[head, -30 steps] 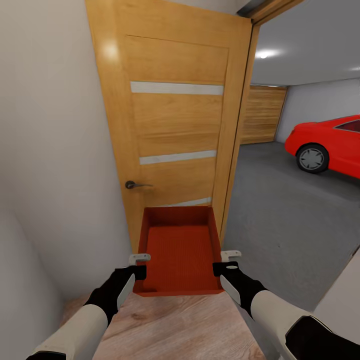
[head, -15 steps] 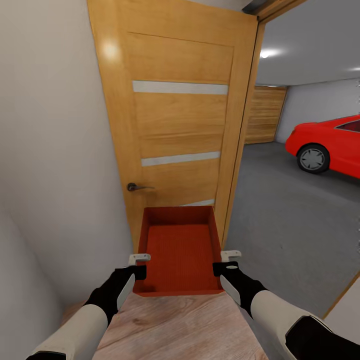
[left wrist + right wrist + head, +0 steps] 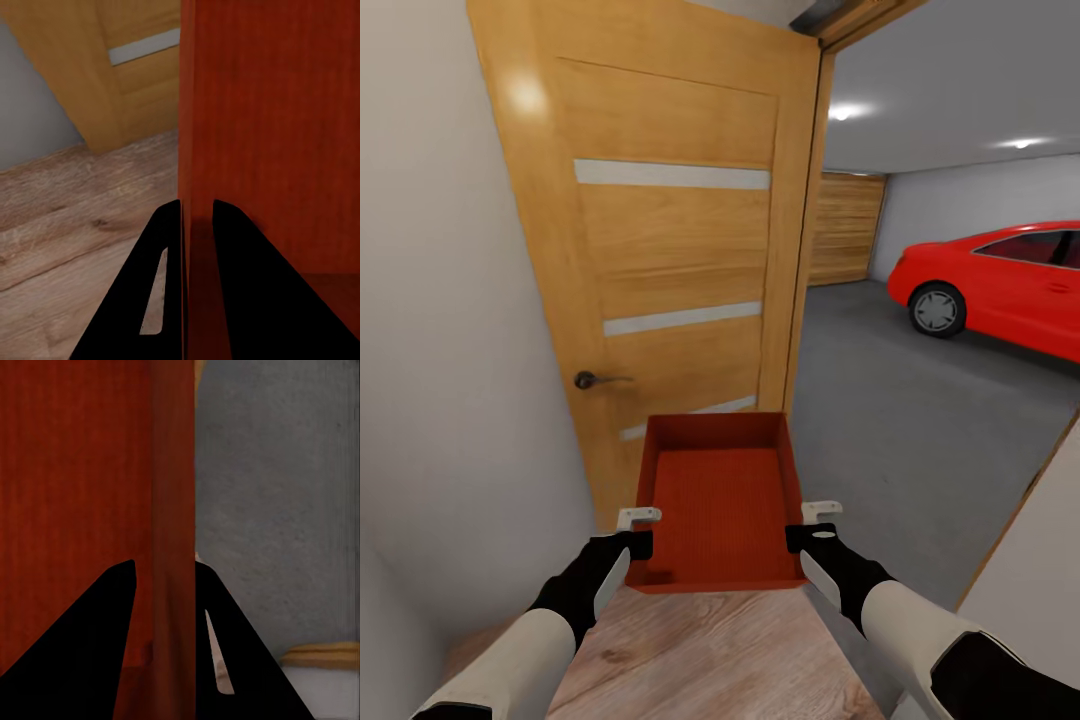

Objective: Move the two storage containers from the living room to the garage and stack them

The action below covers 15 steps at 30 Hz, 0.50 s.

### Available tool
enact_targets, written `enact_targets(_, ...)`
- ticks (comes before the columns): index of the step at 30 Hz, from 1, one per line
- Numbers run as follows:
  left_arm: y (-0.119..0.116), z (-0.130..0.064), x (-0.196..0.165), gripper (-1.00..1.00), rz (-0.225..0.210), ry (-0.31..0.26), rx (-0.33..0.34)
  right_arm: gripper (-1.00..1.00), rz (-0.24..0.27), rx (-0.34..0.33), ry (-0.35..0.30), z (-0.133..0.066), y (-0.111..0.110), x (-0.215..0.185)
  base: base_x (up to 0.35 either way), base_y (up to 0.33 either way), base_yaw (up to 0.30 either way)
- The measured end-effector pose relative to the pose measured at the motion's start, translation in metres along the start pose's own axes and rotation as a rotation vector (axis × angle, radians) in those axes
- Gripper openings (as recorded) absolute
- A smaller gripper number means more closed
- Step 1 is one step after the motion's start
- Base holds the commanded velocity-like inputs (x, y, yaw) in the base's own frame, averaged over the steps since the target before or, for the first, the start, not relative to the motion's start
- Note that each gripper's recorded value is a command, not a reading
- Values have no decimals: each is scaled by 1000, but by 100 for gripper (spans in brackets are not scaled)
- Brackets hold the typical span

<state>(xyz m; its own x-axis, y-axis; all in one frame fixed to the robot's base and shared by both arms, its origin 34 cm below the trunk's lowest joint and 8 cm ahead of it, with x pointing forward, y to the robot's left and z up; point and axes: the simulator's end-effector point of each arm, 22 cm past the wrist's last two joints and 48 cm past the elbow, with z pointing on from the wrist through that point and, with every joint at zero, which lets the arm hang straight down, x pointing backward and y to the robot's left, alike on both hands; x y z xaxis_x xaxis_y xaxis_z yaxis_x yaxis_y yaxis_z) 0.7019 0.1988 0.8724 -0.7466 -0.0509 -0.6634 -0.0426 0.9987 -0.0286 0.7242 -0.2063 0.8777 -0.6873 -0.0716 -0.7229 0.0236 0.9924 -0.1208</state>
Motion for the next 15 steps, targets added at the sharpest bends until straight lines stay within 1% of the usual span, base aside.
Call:
enact_targets(4,0,0,0,-100,0,0,0,-100,0,0,0,0,0,0,85,131,-245)
enact_targets(15,0,0,0,-100,0,0,0,-100,0,0,0,0,0,0,141,210,-245)
